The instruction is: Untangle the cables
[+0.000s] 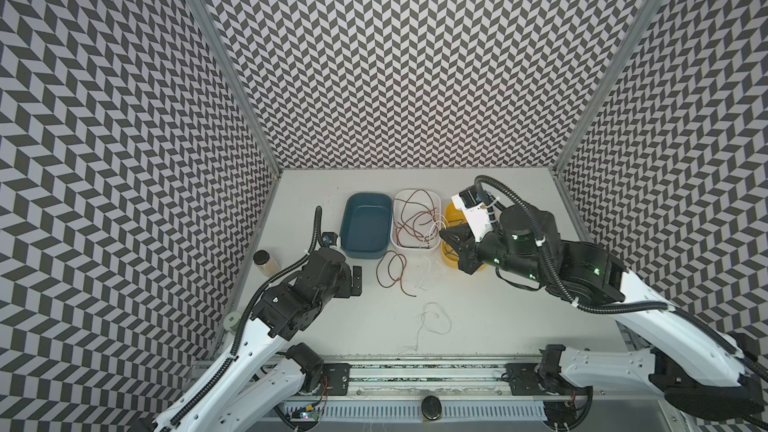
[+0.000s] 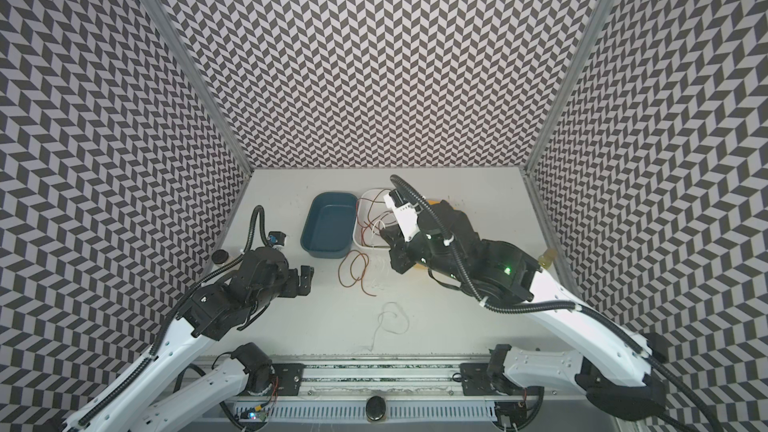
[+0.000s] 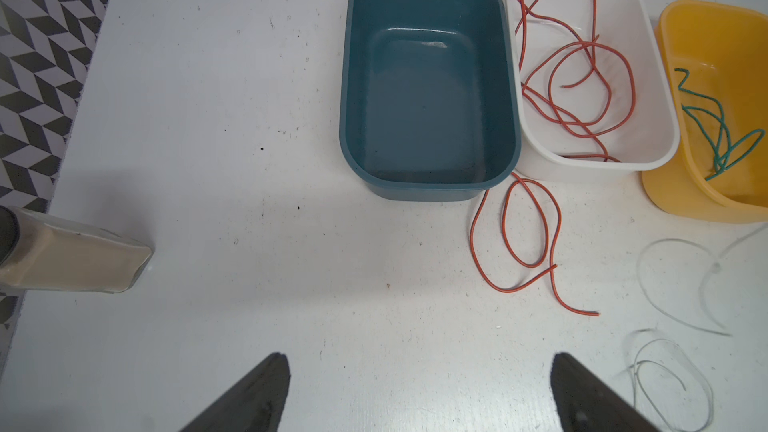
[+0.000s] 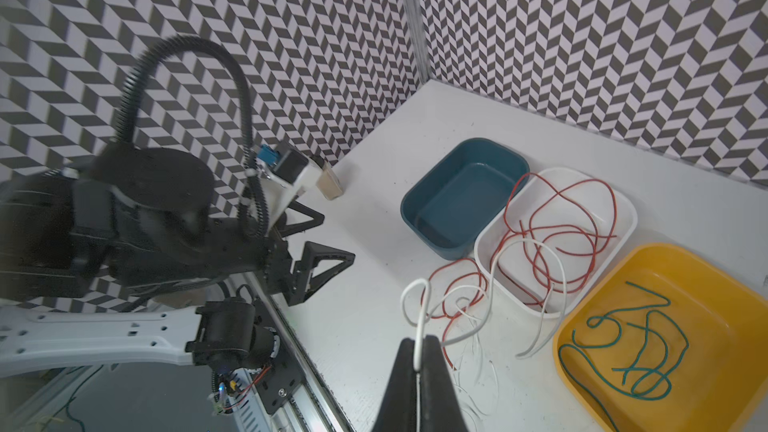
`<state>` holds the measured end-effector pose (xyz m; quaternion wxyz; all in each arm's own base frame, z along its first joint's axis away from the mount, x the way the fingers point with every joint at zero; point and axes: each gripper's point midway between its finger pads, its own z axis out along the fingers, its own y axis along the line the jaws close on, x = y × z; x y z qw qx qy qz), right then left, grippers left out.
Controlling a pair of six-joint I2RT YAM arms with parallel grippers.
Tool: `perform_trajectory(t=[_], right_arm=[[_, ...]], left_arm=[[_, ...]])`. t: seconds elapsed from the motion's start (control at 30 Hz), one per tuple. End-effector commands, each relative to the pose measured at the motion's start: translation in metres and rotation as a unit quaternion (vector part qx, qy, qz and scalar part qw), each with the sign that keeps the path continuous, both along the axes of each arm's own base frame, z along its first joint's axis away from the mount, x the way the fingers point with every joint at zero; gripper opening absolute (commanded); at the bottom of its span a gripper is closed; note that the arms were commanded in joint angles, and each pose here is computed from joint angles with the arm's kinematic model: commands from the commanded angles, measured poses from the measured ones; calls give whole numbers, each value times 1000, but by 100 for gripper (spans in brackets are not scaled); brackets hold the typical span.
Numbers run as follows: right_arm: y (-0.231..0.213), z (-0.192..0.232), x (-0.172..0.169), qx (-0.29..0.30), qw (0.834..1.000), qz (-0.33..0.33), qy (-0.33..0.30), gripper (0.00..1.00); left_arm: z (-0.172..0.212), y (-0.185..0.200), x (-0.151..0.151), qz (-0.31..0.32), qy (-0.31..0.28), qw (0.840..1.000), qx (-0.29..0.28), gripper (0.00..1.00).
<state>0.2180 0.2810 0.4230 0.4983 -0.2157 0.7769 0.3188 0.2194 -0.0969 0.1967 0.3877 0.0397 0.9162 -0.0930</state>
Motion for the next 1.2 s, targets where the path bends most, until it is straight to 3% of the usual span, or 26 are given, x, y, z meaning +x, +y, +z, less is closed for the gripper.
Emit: perform_trajectory(t=[0.0,0.17,0.27,0.33,0.47,0.53,0.6,0.9,0.97,1.1,1.17], right_arm=[[11,15,-5,-18,999,34,-10,0],[22,35,-9,-1,998,61,-17,0],[26,31,-8,-2,998,66,-13,0],[30,26,-8,-1,997,71,-7,0],[34,28,-15,13,996,92,-7,0],[34,36,-21,27,994,107,-12,0],[33,45,-28,42,992,121,-19,0],[27,61,-42,65,987,144,-31,0],[25,61,-40,63,988,136,-33,0],[27,57,-30,52,990,121,-44,0],[31,53,-24,44,991,118,-48,0]], left_arm=[[9,-1,1,-5,-14,1000,-3,100],[17,-8,-2,-23,-25,999,-22,100],[31,-34,-12,-84,-28,992,-86,100],[40,-54,-23,-122,-19,982,-146,100],[37,-83,-38,-135,33,955,-261,100],[31,-104,-45,-158,52,933,-320,100],[31,-116,-51,-178,45,919,-348,100],[31,-139,-61,-221,10,922,-317,100],[33,-131,-58,-207,1,931,-301,100],[35,-85,-42,-108,-19,971,-215,100],[41,-63,-39,-77,-34,980,-178,100]])
